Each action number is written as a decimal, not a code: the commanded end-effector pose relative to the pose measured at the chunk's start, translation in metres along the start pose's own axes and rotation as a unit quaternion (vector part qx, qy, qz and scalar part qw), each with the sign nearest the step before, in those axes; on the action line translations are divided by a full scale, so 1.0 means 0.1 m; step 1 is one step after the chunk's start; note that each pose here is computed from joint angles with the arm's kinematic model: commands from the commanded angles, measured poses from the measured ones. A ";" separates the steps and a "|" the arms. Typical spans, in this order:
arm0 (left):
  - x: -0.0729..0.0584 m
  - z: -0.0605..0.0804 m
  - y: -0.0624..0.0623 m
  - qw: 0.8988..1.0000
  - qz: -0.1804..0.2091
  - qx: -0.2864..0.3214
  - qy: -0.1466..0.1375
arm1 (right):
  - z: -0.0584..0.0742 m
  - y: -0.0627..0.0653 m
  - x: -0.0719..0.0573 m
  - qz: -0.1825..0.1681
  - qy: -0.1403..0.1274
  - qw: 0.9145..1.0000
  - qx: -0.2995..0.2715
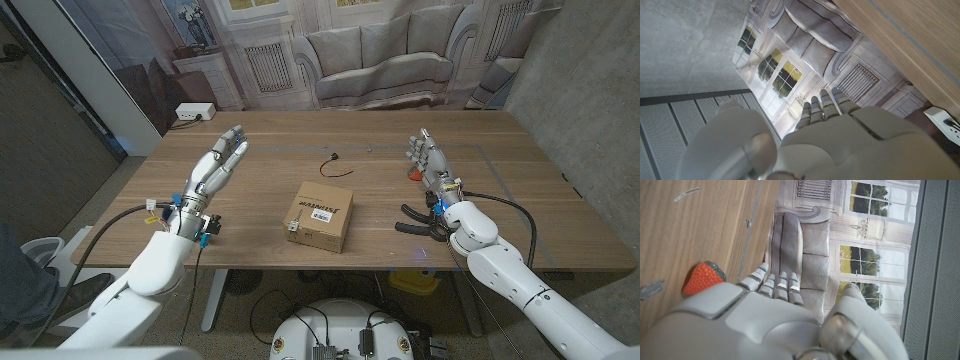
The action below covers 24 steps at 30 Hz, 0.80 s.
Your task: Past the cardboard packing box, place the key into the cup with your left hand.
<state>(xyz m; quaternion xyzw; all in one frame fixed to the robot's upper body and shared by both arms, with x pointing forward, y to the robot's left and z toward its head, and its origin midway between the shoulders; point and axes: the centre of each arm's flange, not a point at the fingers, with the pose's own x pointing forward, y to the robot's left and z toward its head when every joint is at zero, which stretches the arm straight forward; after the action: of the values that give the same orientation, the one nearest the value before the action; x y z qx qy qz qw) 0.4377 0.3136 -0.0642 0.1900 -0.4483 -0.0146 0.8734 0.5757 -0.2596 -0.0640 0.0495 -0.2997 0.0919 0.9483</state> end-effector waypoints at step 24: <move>-0.98 0.37 -0.34 0.966 0.096 0.236 -0.035 | 0.00 0.10 -0.14 -0.008 -0.003 1.000 0.010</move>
<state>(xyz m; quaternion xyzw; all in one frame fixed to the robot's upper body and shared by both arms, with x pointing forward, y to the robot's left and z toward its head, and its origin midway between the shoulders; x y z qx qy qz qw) 0.3762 0.3015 -0.1141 0.2901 -0.4847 0.1131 0.8174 0.5636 -0.2524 -0.0696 0.0585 -0.3041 0.0867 0.9469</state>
